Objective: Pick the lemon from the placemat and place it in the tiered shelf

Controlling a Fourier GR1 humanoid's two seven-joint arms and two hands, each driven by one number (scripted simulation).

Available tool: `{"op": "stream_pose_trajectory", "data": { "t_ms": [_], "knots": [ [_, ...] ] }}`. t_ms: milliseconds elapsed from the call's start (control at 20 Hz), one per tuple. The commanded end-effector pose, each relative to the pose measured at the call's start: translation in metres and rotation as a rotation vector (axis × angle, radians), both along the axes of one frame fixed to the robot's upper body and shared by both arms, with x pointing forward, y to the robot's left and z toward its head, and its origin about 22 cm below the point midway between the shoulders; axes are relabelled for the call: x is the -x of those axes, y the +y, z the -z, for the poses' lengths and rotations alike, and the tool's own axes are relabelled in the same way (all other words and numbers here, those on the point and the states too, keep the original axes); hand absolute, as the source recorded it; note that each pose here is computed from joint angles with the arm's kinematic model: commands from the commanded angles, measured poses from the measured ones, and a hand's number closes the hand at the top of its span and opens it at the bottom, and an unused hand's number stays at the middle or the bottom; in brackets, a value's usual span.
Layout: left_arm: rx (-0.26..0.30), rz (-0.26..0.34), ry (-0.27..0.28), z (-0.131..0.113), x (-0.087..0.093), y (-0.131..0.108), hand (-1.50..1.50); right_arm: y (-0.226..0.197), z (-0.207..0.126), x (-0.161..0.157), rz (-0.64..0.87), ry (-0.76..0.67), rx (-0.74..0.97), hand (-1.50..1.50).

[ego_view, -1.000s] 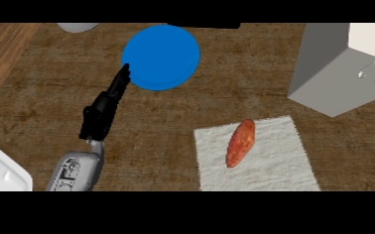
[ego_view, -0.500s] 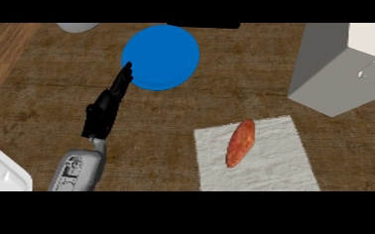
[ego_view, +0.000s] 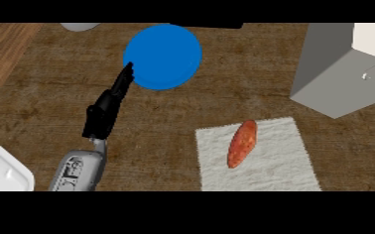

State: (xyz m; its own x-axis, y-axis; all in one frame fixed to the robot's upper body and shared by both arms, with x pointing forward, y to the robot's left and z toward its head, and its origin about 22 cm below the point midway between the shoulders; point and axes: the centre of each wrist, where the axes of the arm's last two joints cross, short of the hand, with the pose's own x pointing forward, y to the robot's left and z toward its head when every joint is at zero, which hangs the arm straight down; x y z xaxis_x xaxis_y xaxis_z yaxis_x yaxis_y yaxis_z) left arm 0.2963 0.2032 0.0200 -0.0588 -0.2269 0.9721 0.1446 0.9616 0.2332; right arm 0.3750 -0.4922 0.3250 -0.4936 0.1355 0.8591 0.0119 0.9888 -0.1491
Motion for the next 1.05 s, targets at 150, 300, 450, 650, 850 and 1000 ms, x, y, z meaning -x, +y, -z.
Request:
{"op": "stream_pose_trajectory", "data": {
  "t_ms": [150,300,450,650,850,1000],
  "knots": [
    [0.009,0.013,-0.016,-0.002,-0.001,-0.004,0.00,-0.041,-0.015,0.042,0.109,0.098,-0.121,-1.50],
    [0.015,0.028,-0.018,-0.002,0.003,-0.008,0.00,-0.057,-0.022,0.060,0.154,0.197,-0.045,-1.50],
    [-0.009,0.016,-0.029,-0.003,0.001,0.001,0.00,-0.073,-0.018,0.078,0.157,0.249,0.016,-1.50],
    [0.019,0.029,-0.047,-0.009,-0.002,-0.009,0.00,-0.080,-0.017,0.087,0.167,0.256,0.055,-1.50],
    [0.012,0.036,-0.040,-0.009,-0.002,-0.005,0.00,-0.089,-0.015,0.100,0.156,0.254,0.112,-1.50],
    [0.011,0.039,-0.037,-0.008,-0.002,-0.010,0.00,-0.093,-0.014,0.105,0.139,0.264,0.110,-1.50]
  ]
}}
